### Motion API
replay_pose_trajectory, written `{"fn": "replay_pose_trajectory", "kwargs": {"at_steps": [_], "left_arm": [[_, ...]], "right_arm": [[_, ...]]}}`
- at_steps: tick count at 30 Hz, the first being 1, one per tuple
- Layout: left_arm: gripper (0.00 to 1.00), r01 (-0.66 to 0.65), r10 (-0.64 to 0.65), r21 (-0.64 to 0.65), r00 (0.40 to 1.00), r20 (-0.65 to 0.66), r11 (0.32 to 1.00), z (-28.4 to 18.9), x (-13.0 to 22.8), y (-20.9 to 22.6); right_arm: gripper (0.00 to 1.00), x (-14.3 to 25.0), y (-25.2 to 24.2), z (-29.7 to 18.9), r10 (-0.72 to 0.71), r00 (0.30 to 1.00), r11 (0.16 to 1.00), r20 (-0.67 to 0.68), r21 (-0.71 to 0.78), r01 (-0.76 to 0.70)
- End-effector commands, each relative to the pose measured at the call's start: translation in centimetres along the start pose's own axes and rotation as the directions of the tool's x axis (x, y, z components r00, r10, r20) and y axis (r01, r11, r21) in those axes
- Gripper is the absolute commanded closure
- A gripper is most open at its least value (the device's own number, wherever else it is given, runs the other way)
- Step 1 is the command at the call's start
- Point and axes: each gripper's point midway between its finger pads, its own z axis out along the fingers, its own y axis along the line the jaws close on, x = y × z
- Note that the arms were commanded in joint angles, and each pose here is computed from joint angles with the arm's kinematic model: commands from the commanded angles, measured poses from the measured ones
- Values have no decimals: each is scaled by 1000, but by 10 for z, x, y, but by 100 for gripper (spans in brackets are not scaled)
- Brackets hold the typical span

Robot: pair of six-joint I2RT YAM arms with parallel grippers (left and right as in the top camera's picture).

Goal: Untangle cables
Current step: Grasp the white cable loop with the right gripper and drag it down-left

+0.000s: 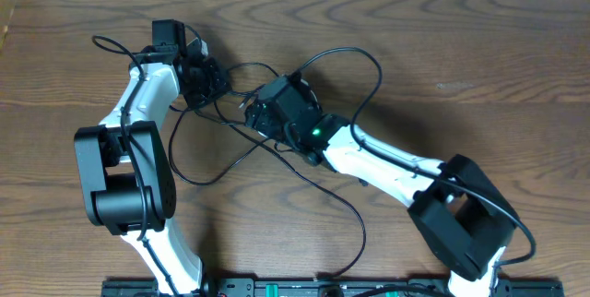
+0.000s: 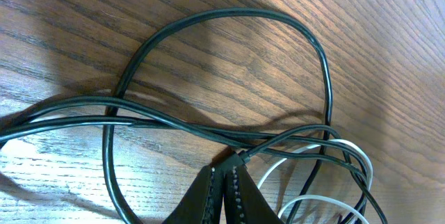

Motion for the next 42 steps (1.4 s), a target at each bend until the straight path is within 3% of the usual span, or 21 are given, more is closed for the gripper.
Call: {"fn": "replay_pose_trajectory", "kwargs": {"at_steps": [1,9,21,24,27,28,33,42], "left_arm": [[91,5,-5,-15,1000,0,1000,2,0,4],[91,5,-5,-15,1000,0,1000,2,0,4],[91,4,-4,-15,1000,0,1000,2,0,4],[91,4,-4,-15,1000,0,1000,2,0,4],[91,4,-4,-15,1000,0,1000,2,0,4],[91,4,-4,-15,1000,0,1000,2,0,4],[91,6,-6,-15,1000,0,1000,2,0,4],[91,6,-6,-14,1000,3,1000,2,0,3]], "right_arm": [[35,-9,-18,13,41,997,997,72,57,-46],[49,-22,-13,21,42,989,999,139,25,-46],[54,-24,-22,32,40,986,998,163,40,-47],[63,-29,-28,36,39,980,997,195,54,-50],[94,-33,-28,36,26,977,998,211,55,-38],[99,-35,-26,35,-5,977,999,213,53,-7],[99,-42,-2,30,-233,944,972,232,16,236],[99,-42,56,-15,-491,833,843,254,-103,528]]}}
